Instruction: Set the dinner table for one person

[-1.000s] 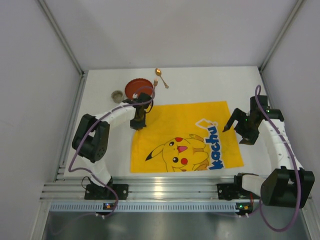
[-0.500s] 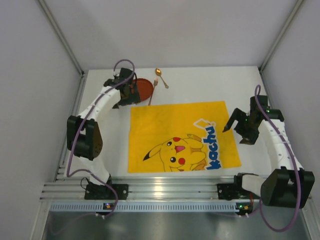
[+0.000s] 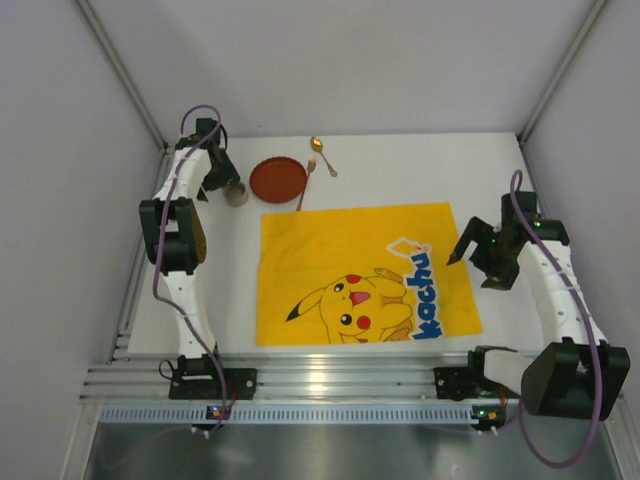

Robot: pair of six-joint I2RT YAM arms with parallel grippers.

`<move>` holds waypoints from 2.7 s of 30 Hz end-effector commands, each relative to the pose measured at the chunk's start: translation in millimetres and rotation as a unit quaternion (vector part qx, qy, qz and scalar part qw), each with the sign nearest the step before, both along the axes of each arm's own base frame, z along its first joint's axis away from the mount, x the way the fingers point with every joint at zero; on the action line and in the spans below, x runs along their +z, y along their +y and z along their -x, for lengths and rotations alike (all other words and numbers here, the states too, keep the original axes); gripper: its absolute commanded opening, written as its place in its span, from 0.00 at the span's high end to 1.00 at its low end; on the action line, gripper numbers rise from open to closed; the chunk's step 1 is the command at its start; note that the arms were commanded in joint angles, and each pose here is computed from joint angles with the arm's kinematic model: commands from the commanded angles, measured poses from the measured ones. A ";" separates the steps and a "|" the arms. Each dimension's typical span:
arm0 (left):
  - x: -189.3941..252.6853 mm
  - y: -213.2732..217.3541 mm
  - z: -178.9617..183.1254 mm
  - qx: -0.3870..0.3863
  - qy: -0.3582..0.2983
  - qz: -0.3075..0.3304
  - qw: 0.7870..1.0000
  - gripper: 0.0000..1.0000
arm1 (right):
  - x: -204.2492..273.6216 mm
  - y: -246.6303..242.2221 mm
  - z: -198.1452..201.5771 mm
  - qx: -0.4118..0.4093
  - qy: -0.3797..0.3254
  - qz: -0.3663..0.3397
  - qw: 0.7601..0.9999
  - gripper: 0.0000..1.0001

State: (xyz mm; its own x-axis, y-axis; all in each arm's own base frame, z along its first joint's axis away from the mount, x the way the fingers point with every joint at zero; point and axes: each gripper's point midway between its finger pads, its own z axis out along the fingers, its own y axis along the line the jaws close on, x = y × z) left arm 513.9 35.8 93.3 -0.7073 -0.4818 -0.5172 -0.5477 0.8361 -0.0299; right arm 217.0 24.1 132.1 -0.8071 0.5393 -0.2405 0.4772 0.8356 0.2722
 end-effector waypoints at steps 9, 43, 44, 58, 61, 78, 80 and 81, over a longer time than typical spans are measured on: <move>-26.6 8.2 -1.7 0.013 0.024 0.016 0.999 0.57 | 13.2 -9.8 -8.1 -0.014 -0.019 0.018 1.000 0.00; 79.1 -257.5 94.4 -0.299 -0.080 0.020 0.951 1.00 | 94.9 163.1 -81.0 0.194 -0.143 -0.128 0.962 0.00; 80.6 -279.1 107.9 -0.321 -0.081 0.022 0.943 1.00 | 95.0 169.4 -80.8 0.202 -0.143 -0.131 0.960 0.00; 107.8 -350.4 172.5 -0.389 -0.097 0.063 0.914 1.00 | 65.9 198.3 -99.3 0.209 -0.139 -0.095 0.963 0.04; 116.6 -358.3 182.6 -0.398 -0.102 0.079 0.908 1.00 | 54.4 199.1 -105.1 0.197 -0.132 -0.074 0.969 0.06; 116.3 -370.8 216.4 -0.413 -0.094 0.120 0.898 0.69 | 17.0 188.5 -99.7 0.177 -0.100 -0.009 0.979 1.00; 114.8 -368.8 216.3 -0.410 -0.094 0.115 0.900 0.50 | 14.3 182.4 -99.4 0.171 -0.099 0.003 0.980 1.00; 115.3 -366.0 213.9 -0.405 -0.097 0.109 0.903 0.45 | 13.7 180.0 -98.7 0.170 -0.098 0.007 0.981 1.00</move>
